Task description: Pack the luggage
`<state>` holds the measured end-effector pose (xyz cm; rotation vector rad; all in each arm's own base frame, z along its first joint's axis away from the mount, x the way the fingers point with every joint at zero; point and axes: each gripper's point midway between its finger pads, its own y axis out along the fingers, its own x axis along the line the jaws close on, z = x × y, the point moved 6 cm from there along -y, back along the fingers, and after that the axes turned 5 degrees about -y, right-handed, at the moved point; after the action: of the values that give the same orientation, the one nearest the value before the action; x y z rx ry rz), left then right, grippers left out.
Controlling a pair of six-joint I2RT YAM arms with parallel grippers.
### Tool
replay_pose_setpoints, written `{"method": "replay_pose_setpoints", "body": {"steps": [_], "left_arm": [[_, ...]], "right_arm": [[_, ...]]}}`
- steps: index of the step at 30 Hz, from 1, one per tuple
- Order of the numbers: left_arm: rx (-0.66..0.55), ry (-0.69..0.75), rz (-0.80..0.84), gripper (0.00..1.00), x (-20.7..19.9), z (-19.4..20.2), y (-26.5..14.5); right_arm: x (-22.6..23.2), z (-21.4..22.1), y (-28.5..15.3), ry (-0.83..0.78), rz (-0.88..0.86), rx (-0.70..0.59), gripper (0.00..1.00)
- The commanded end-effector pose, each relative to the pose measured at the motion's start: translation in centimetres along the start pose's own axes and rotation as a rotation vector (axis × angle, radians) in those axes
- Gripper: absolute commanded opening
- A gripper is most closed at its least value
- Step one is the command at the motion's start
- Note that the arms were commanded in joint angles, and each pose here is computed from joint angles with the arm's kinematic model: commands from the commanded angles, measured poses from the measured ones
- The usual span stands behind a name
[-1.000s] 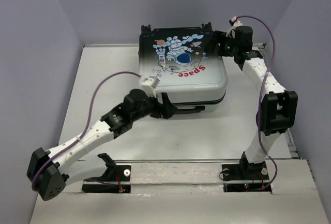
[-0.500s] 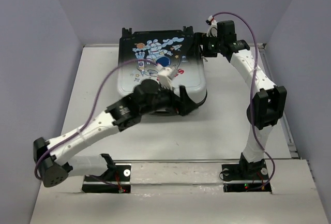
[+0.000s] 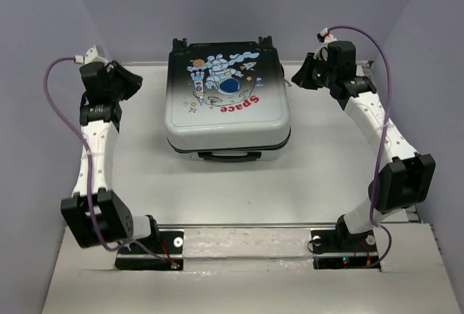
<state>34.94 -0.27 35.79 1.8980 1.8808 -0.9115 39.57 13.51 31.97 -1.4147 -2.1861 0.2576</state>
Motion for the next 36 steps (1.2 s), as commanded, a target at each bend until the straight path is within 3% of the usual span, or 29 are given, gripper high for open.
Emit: {"method": "replay_pose_setpoints", "body": {"steps": [1, 2, 9, 14, 20, 32, 34, 36], "left_arm": [[0.107, -0.140, -0.070, 0.17, 5.2, 2.4, 3.8], [0.123, -0.152, -0.071, 0.06, 5.6, 2.8, 4.6], [0.335, -0.209, -0.106, 0.06, 6.3, 11.5, 10.3], [0.401, -0.236, -0.108, 0.06, 6.4, 16.3, 10.5], [0.450, -0.234, -0.092, 0.06, 5.6, 22.4, 6.1], [0.495, -0.216, 0.110, 0.06, -2.8, 30.6, -6.1], [0.476, -0.221, 0.122, 0.06, -3.5, 30.6, -7.4], [0.482, -0.228, 0.146, 0.06, -4.5, 31.2, -9.2]], "right_arm": [[-3.5, -0.7, -0.3, 0.074, 0.121, -0.090, 0.07], [-4.1, -0.5, 0.0, 0.074, 0.126, -0.081, 0.07], [-5.7, 1.5, 4.6, 0.099, 0.123, 0.018, 0.07], [-6.3, 3.1, 8.4, 0.126, 0.054, 0.099, 0.07], [-4.8, 4.4, 11.5, 0.094, -0.114, 0.204, 0.07], [-0.3, 6.5, 11.5, -0.004, -0.459, 0.352, 0.08], [-0.5, 6.5, 11.7, -0.005, -0.438, 0.359, 0.14], [-0.4, 6.0, 12.2, 0.003, -0.450, 0.363, 0.27]]}}
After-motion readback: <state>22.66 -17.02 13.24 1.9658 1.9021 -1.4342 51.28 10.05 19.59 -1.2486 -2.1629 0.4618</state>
